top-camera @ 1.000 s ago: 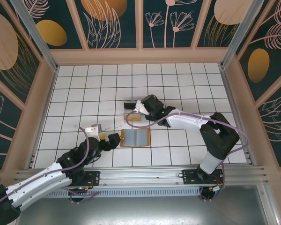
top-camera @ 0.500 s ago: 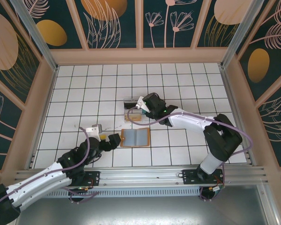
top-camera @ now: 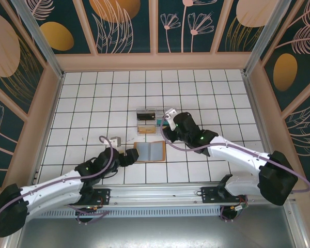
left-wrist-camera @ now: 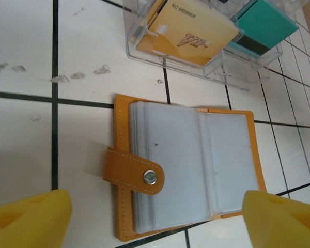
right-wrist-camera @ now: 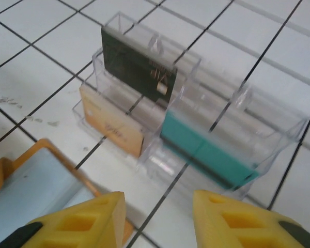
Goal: Take the credit cards out of the card holder
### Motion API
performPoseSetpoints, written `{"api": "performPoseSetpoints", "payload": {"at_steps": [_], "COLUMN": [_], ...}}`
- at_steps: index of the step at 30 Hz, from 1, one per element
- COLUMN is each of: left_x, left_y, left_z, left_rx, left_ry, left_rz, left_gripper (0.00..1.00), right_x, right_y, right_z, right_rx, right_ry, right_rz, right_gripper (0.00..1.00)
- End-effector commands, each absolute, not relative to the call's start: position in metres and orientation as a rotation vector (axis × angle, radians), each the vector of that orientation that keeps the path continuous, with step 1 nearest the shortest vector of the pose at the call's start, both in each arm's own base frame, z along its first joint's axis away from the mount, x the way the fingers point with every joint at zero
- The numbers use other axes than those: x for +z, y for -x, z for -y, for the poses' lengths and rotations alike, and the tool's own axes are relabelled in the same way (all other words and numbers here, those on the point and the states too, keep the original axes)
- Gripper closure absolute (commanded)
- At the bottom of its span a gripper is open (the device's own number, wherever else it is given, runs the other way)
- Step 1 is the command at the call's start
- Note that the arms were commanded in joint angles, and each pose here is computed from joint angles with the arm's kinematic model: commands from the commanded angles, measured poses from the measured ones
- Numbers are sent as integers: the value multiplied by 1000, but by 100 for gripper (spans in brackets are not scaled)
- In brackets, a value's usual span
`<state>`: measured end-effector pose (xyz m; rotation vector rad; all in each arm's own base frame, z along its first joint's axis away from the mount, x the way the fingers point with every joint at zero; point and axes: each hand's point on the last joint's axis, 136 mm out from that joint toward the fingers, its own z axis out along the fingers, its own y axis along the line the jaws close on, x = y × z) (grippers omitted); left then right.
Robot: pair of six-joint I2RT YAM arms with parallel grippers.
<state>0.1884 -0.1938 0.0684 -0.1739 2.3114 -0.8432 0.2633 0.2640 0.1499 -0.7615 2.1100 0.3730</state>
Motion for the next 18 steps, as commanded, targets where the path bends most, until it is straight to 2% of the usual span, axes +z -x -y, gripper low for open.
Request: {"api": "performPoseSetpoints", "payload": {"at_steps": [1,5,7,9,10,18], "left_x": [90,85,82,79,78,73], "left_y": [-197,-199,-201,-202,-204,-207], "left_z": [214,221,223,225,226,235], "left_rx": [-954,-943,-930,-914,-907,-880], "left_ry": [199,198,199,202,202,170], "left_rz": [-2268,-2305,-2323,-2338,-2342,-2384], "left_gripper": [23,33,39,43,43,42], "right_x": [139,113,97,82,75,43], "right_y": [-251,-231,-225,-219,-217,-210], "right_z": [-268,-274,-276,-279,-280,-277], "right_rx": [493,545,569,572,569,516], "right_ry": [565,526,496,496,502,530], "right_rz": [-2203,-2285,-2360,-2413,-2428,-2501], "right_gripper": [61,64,72,75,78,81]}}
